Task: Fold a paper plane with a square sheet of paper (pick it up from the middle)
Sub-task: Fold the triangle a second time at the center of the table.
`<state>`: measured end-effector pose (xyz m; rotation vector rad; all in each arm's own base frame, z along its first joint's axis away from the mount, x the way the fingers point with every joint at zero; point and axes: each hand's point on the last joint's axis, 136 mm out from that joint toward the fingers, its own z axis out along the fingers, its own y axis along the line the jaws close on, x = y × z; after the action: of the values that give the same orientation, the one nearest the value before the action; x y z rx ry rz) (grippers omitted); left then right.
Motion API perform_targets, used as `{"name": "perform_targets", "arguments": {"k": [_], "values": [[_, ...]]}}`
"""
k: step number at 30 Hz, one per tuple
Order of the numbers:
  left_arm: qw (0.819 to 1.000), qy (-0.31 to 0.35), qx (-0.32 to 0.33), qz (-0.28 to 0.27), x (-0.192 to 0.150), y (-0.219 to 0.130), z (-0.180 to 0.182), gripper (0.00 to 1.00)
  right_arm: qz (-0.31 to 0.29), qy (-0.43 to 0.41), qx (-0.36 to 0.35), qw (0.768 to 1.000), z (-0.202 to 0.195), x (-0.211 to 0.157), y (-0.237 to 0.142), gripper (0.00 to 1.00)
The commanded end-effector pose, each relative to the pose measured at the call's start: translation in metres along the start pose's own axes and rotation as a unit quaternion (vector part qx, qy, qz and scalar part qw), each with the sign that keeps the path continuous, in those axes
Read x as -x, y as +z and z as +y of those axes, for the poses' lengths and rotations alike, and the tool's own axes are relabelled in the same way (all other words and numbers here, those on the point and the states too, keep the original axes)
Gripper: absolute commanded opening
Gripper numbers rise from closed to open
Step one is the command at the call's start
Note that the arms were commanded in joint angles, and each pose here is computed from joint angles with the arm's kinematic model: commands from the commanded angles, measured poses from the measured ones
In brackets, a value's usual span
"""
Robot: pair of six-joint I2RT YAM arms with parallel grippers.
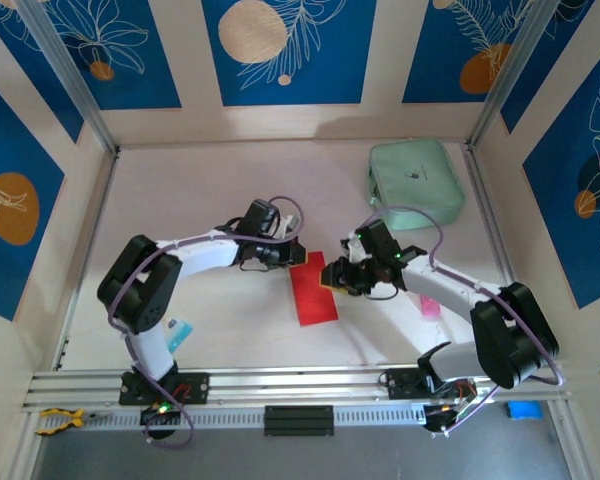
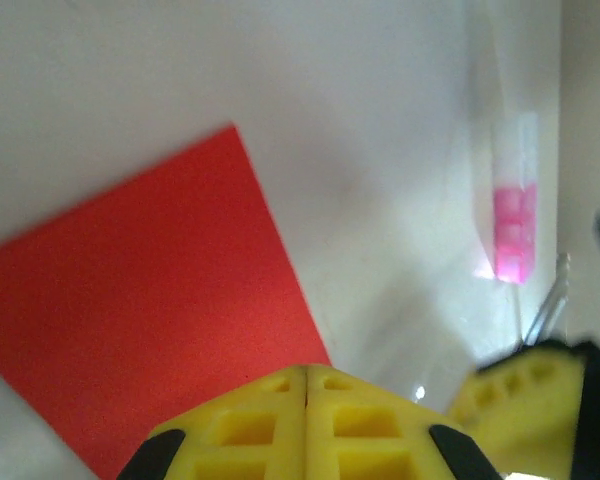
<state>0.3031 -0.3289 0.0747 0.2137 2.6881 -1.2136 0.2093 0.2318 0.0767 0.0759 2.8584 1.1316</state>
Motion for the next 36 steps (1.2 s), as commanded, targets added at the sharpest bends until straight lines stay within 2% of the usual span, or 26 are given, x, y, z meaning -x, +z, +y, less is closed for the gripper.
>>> {"name": "perform_targets", "arguments": {"k": [1, 8, 17, 25, 31, 36], "values": [[1.000, -0.006, 0.008, 0.016, 0.004, 0.007, 0.014, 0.00, 0.010, 0.043, -0.020, 0.999, -0.009, -0.020, 0.004, 0.41], [0.999, -0.015, -0.003, 0.030, 0.004, 0.023, 0.027, 0.00, 0.010, 0.071, -0.049, 0.996, -0.024, -0.034, 0.016, 0.41], [0.997, -0.047, 0.038, 0.047, -0.023, 0.028, 0.074, 0.00, 0.012, 0.113, -0.102, 0.988, -0.053, -0.047, 0.017, 0.42], [0.996, -0.060, 0.037, 0.053, -0.035, 0.027, 0.086, 0.00, 0.016, 0.125, -0.089, 0.988, -0.055, -0.050, 0.019, 0.44], [0.997, -0.052, 0.026, 0.053, -0.029, 0.028, 0.079, 0.00, 0.013, 0.101, -0.019, 0.995, -0.029, -0.039, 0.024, 0.43], [0.998, -0.042, 0.016, 0.052, -0.023, 0.027, 0.070, 0.00, -0.001, 0.086, -0.003, 0.996, -0.020, -0.028, 0.021, 0.34]]}}
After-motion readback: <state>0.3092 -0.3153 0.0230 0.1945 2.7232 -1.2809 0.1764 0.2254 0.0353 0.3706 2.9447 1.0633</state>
